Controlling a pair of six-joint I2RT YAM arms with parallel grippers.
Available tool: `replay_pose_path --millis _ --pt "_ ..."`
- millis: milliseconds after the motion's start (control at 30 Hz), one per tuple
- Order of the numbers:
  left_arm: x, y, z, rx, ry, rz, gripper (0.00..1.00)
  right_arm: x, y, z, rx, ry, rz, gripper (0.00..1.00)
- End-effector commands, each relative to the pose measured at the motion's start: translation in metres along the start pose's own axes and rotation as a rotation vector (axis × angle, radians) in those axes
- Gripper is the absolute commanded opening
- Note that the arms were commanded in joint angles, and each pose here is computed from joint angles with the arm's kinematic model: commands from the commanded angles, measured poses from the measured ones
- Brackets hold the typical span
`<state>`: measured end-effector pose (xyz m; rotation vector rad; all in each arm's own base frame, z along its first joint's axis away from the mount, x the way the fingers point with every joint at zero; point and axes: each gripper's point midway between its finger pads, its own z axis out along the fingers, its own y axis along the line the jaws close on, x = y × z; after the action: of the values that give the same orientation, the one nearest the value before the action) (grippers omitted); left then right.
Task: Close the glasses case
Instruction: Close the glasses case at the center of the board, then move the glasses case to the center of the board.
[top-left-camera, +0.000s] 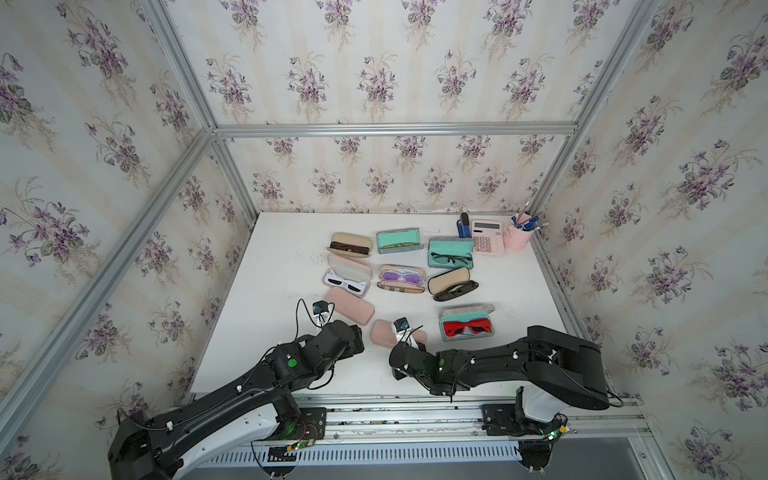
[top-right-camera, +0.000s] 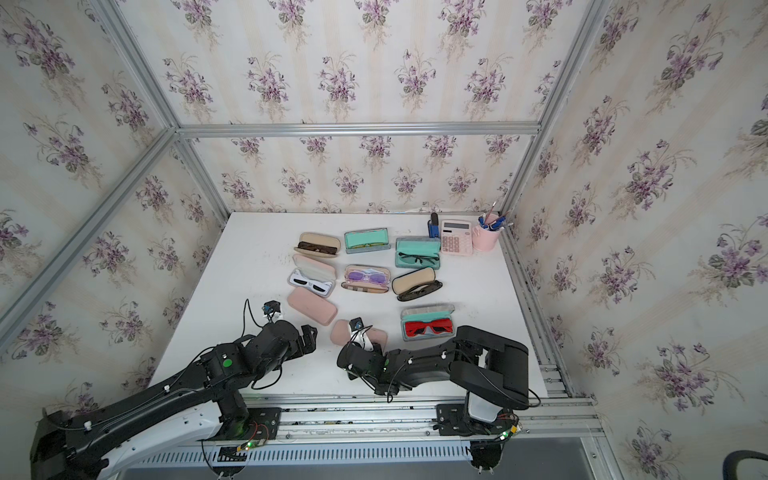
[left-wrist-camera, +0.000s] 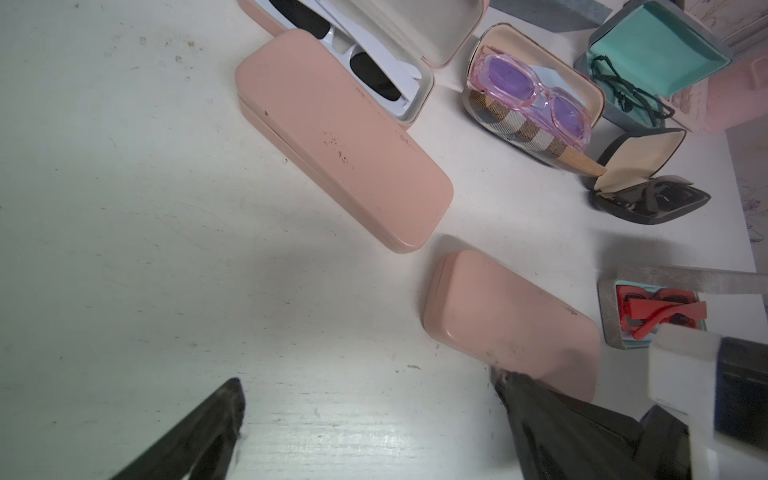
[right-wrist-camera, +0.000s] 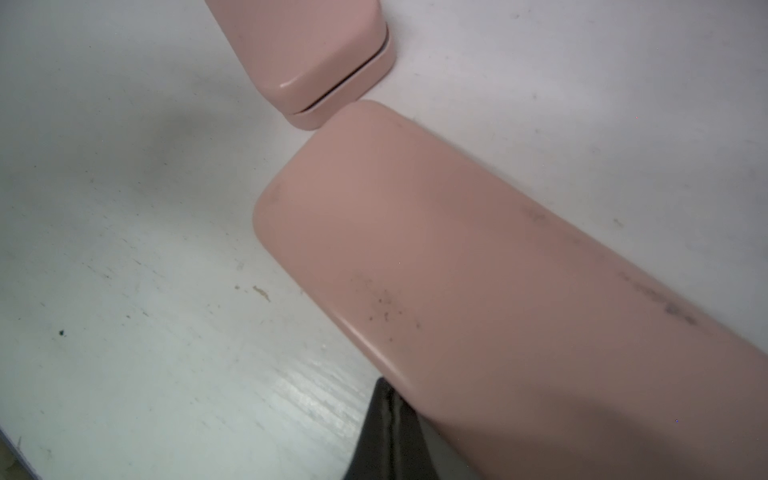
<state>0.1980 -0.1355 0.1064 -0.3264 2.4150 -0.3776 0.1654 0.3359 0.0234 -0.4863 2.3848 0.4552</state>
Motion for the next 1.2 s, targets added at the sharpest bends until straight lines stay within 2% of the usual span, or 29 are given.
replay_pose_path --millis 0,333,433,567,733,867,933,1167 --pt "0.0 -0.006 0.003 0.018 0.002 -0.01 1.0 -0.011 0.01 0.006 -0.037 -0.017 -0.025 0.0" --pt "0.006 0.004 0.006 0.007 0.0 -0.033 1.0 -0.032 0.022 0.019 -0.084 -0.027 -0.043 0.01" --pt "0.006 0.007 0.004 0.005 -0.004 -0.037 1.0 -0.039 0.034 0.005 -0.166 -0.048 -0.039 0.05" --pt "0.003 0.012 0.002 -0.002 -0.013 -0.046 1.0 -0.052 0.046 -0.033 -0.272 -0.09 -0.025 0.13" --pt "-0.003 0.01 -0.002 0.015 -0.022 -0.046 1.0 -0.059 0.01 -0.059 -0.18 -0.09 0.027 0.36" --pt "-0.006 0.004 -0.003 0.014 -0.006 -0.016 1.0 -0.051 -0.043 -0.057 -0.111 -0.039 0.134 0.46" --pt "-0.008 0.0 -0.003 0.016 0.005 -0.003 1.0 -0.051 -0.062 -0.056 -0.114 -0.032 0.167 0.48" --pt "-0.011 -0.009 -0.002 0.037 0.03 -0.017 1.0 -0.056 -0.082 -0.042 -0.169 -0.003 0.186 0.52"
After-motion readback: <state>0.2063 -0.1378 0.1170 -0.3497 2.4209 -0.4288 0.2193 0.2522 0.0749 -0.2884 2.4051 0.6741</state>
